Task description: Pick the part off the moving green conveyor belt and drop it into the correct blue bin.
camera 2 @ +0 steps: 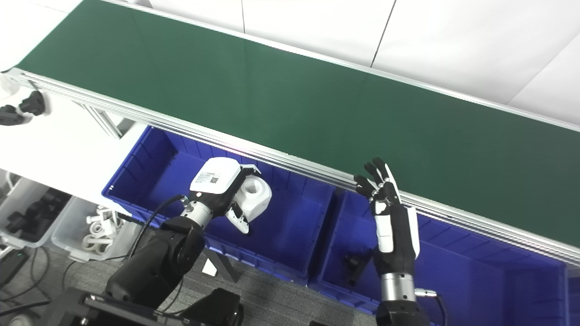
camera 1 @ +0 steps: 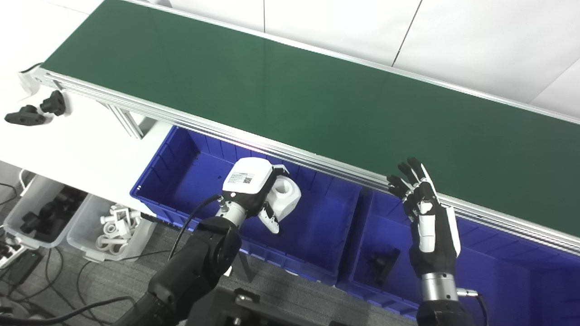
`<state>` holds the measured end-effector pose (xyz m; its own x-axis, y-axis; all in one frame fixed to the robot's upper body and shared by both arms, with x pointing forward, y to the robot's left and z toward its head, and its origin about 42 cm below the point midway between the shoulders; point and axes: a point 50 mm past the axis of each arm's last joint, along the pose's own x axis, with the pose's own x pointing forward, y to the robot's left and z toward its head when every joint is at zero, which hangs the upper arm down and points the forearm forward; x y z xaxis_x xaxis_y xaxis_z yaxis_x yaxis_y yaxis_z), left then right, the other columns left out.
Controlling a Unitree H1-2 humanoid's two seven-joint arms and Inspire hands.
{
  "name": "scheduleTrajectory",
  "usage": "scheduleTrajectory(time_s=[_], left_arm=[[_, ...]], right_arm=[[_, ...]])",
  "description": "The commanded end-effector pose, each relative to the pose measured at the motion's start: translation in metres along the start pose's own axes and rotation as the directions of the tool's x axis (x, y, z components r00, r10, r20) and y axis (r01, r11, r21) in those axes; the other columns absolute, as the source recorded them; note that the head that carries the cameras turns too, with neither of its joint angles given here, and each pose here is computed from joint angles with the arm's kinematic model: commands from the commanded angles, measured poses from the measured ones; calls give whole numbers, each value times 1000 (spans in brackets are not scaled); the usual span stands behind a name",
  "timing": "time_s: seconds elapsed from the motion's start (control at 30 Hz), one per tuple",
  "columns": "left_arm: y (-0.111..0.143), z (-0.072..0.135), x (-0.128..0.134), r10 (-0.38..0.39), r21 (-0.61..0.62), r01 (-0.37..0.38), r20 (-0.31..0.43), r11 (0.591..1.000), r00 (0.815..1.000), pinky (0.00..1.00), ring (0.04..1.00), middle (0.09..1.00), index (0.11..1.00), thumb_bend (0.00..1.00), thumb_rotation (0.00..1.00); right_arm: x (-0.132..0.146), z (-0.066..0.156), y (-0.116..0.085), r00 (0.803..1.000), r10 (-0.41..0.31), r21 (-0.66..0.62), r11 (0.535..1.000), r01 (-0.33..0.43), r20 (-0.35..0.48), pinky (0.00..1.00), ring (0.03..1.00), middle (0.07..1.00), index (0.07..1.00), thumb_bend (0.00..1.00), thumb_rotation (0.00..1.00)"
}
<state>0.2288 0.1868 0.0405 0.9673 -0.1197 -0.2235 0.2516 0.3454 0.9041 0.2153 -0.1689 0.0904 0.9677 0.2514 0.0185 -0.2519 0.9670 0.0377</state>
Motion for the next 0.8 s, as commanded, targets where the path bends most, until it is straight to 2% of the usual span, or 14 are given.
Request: scheduleTrajectory(time_s=[0.0, 0.13, 0.2, 0.23, 0.27, 0.37, 0.4, 0.47, 0.77], left_arm=[[15, 6, 8, 81, -14, -81, 4, 997, 997, 288, 377, 502, 537, 496, 0], [17, 8, 7, 50, 16, -50, -2, 999, 999, 286, 385, 505, 534, 499, 0], [18, 9, 6, -11, 61, 12, -22, 998, 1000, 352, 484, 600, 504, 516, 61], [20, 10, 5, -48, 76, 51, -40, 996, 998, 457, 581, 671, 605, 754, 234], [21, 12, 4, -83, 90, 88, -61, 992, 995, 589, 687, 737, 696, 892, 387], [25, 13, 2, -138, 114, 148, -93, 982, 986, 692, 775, 800, 768, 969, 500], [26, 14, 2, -147, 121, 158, -96, 980, 984, 725, 807, 826, 797, 986, 558], [27, 15, 1, -155, 124, 166, -96, 978, 983, 731, 822, 839, 815, 998, 606], [32, 20, -1, -179, 103, 187, -81, 977, 980, 751, 852, 869, 831, 1000, 652]], right_arm=[[4, 10, 1, 998, 14, -2, 1000, -14, 53, 812, 825, 904, 935, 828, 942], [4, 9, 1, 999, 16, -3, 1000, -16, 52, 815, 824, 902, 933, 827, 942], [4, 9, 1, 999, 16, -1, 1000, -16, 52, 813, 826, 903, 934, 829, 941], [4, 9, 1, 999, 15, 0, 1000, -15, 51, 811, 827, 902, 934, 831, 941], [4, 10, 2, 999, 15, 3, 1000, -15, 50, 813, 829, 904, 934, 832, 938], [4, 10, 2, 999, 14, 9, 1000, -15, 51, 814, 830, 903, 933, 833, 936], [4, 10, 2, 999, 14, 12, 1000, -15, 51, 813, 830, 903, 933, 830, 935], [4, 10, 2, 999, 14, 11, 1000, -15, 51, 814, 831, 904, 934, 829, 935], [3, 10, 1, 999, 15, 3, 1000, -15, 50, 818, 831, 909, 939, 840, 944]])
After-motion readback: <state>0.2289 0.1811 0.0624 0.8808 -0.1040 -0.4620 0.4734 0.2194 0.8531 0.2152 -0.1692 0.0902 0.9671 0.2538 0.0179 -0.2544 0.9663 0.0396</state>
